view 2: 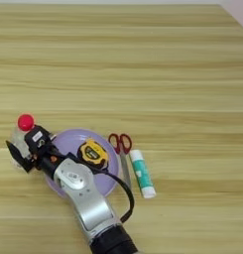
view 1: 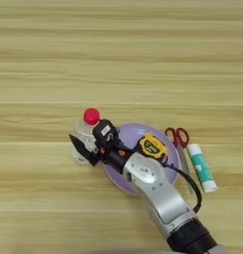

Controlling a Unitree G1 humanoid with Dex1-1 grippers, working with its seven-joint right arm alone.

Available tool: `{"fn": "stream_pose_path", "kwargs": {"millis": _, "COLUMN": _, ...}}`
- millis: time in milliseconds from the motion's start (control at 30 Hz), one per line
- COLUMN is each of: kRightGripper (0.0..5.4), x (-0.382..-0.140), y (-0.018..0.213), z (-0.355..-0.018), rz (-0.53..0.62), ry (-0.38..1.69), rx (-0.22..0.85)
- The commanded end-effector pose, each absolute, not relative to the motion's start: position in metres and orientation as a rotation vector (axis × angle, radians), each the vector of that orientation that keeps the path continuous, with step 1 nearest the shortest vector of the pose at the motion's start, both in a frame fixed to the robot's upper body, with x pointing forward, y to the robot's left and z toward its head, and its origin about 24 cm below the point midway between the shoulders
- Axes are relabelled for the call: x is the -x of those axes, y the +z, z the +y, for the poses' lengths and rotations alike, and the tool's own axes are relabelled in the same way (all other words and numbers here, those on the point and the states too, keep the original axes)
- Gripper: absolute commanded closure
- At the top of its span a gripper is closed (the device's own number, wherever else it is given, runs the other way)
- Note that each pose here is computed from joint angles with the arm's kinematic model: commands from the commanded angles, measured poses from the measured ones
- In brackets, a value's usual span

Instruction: Move the objects on the table

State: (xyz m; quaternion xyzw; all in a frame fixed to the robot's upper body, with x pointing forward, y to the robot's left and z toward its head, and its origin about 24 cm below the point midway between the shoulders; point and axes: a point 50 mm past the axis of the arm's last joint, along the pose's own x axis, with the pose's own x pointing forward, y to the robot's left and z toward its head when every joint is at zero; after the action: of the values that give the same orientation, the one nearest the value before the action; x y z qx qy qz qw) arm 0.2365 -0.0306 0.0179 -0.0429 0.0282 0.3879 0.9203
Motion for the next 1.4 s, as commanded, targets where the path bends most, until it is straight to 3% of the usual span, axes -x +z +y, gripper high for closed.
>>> {"fn": "stream_pose_path", "kwargs": {"millis": 33, "kRightGripper": 2.13, "x": -0.246, "y": 0.042, "z": -0.019, "rz": -0.081, "ry": 0.810, "rx": 0.080}}
{"fn": "stream_pose_path", "kwargs": {"millis": 1400, "kRightGripper": 2.13, "x": -0.240, "y": 0.012, "z": -0.015, "rz": 0.020, "ry": 0.830, "rx": 0.100}}
